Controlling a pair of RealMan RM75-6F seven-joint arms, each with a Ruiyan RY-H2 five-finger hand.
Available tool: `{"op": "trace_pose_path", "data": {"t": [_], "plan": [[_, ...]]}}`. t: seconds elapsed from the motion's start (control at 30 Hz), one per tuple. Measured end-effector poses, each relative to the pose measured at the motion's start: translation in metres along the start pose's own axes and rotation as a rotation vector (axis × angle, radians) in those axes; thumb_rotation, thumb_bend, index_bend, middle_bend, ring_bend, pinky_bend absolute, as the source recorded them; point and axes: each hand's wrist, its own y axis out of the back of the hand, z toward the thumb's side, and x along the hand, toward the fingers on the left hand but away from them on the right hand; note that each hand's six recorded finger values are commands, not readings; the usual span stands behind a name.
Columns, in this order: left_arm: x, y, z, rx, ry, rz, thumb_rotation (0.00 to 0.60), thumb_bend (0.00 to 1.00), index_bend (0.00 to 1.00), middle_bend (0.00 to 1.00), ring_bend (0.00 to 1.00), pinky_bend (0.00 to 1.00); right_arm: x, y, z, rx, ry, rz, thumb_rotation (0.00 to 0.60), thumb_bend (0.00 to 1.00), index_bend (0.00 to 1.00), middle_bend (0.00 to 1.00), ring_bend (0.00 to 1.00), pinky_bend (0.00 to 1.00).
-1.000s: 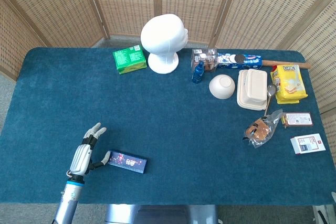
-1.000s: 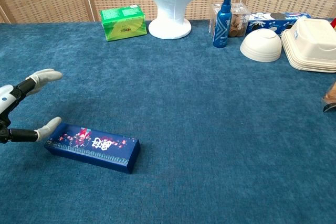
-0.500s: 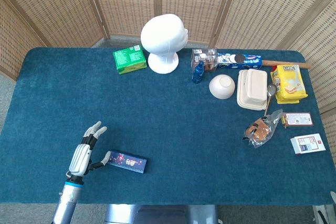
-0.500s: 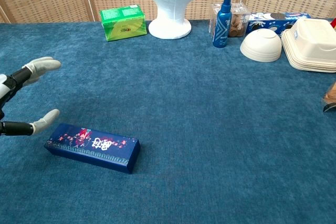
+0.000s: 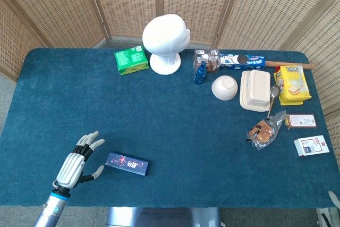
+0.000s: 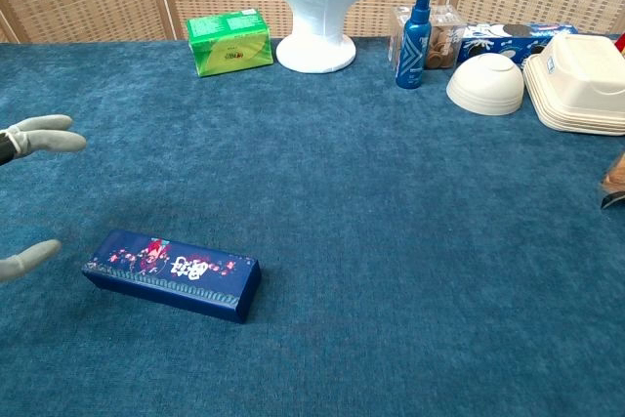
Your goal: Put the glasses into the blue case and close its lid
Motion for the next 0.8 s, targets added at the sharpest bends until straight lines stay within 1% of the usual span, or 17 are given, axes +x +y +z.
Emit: {"op": "trace_pose_path", "data": {"t": [0.07, 0.17, 0.3, 0.43, 0.67, 0.8], "plan": [[-0.002, 0.002, -0.001, 0.033, 0.004, -0.009, 0.600, 0.29, 0.13, 0.00, 0.00, 0.00, -0.002, -0.002, 0.002, 0.000, 0.003, 0.003, 0.496, 0.21, 0.00, 0.13, 0.00, 0.19], [-0.004, 0.005, -0.002, 0.118, 0.014, -0.031, 0.600, 0.29, 0.12, 0.00, 0.00, 0.00, -0.005, -0.005, 0.007, -0.001, 0.008, 0.007, 0.491, 0.22, 0.00, 0.13, 0.00, 0.19], [-0.003, 0.006, 0.004, 0.243, 0.024, -0.082, 0.600, 0.29, 0.11, 0.00, 0.00, 0.00, -0.007, -0.008, 0.011, -0.005, 0.004, 0.008, 0.494, 0.22, 0.00, 0.13, 0.00, 0.19], [0.003, 0.006, 0.013, 0.343, 0.017, -0.133, 0.600, 0.25, 0.11, 0.00, 0.00, 0.00, -0.008, -0.008, 0.011, -0.008, -0.004, 0.003, 0.491, 0.22, 0.00, 0.13, 0.00, 0.19], [0.016, -0.002, 0.023, 0.479, 0.001, -0.223, 0.600, 0.24, 0.11, 0.00, 0.00, 0.00, -0.010, -0.005, 0.012, -0.016, -0.009, -0.014, 0.494, 0.21, 0.00, 0.13, 0.00, 0.19], [0.025, -0.012, 0.029, 0.551, -0.011, -0.277, 0.600, 0.24, 0.12, 0.00, 0.00, 0.00, -0.010, -0.002, 0.011, -0.020, -0.015, -0.022, 0.493, 0.22, 0.00, 0.13, 0.00, 0.19]]}}
